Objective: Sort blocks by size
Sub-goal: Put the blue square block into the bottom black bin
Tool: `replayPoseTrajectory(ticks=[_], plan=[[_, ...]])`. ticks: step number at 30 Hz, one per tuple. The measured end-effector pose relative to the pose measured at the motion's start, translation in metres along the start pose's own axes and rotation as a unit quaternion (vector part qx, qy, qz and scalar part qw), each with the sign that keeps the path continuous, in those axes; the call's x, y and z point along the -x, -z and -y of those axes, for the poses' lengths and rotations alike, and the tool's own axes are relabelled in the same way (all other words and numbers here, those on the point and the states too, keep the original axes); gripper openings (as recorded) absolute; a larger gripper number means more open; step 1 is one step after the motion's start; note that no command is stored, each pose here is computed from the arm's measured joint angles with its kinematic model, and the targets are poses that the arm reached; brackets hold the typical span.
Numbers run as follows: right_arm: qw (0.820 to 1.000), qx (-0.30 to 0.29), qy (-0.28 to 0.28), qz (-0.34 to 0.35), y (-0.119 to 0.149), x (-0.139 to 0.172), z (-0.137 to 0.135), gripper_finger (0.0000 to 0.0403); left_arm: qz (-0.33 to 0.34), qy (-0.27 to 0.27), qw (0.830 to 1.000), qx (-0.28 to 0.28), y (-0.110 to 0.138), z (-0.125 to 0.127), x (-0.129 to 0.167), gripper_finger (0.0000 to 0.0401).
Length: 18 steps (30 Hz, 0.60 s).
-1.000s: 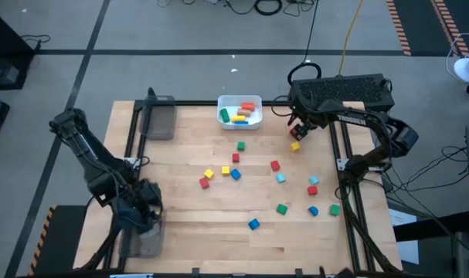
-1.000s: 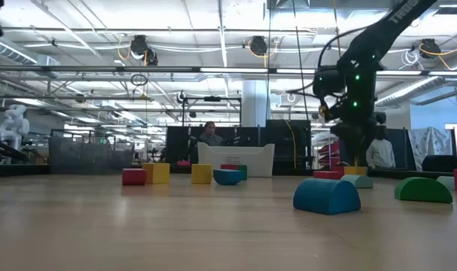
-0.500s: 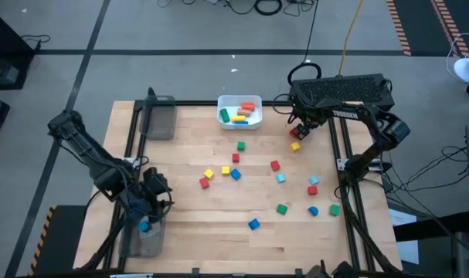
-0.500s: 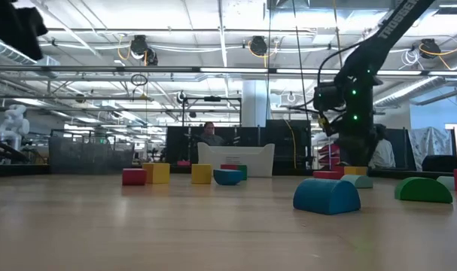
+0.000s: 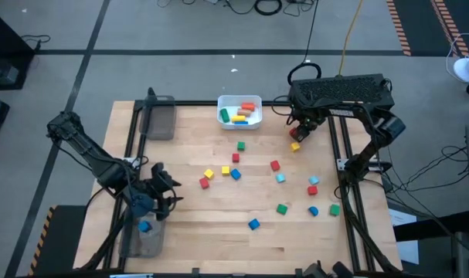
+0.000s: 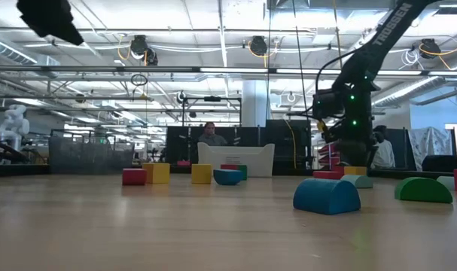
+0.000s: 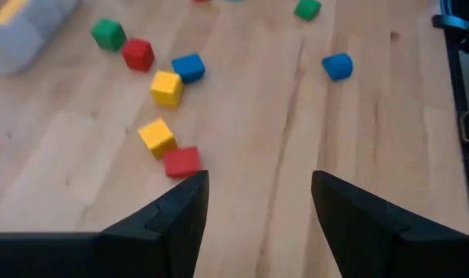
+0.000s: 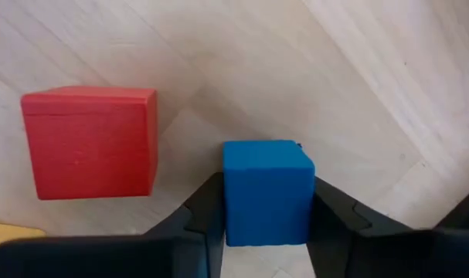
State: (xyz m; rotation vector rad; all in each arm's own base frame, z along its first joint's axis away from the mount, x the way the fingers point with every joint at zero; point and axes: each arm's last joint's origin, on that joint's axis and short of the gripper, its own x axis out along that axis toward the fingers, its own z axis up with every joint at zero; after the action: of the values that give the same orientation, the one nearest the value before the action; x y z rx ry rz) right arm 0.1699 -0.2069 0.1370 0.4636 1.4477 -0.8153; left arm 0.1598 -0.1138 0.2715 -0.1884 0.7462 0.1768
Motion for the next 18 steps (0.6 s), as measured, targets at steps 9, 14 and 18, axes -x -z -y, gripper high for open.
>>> replayPoseTrajectory(ticks=[9, 14, 18], plan=[[0.998, 0.005, -0.044, 0.055, -0.004, 0.015, -0.014, 0.0112, 0.026, -0.039, 0.998, -0.048, -0.002, -0.004, -0.001, 0.0231], [0.993, 0.030, -0.072, 0.094, -0.007, 0.024, -0.034, 0.0112, 0.043, -0.058, 0.996, -0.049, -0.003, -0.005, -0.001, 0.0231], [0.987, 0.048, -0.084, 0.130, -0.010, 0.032, -0.051, 0.0112, 0.052, -0.069, 0.995, -0.051, -0.004, -0.005, -0.001, 0.0231]])
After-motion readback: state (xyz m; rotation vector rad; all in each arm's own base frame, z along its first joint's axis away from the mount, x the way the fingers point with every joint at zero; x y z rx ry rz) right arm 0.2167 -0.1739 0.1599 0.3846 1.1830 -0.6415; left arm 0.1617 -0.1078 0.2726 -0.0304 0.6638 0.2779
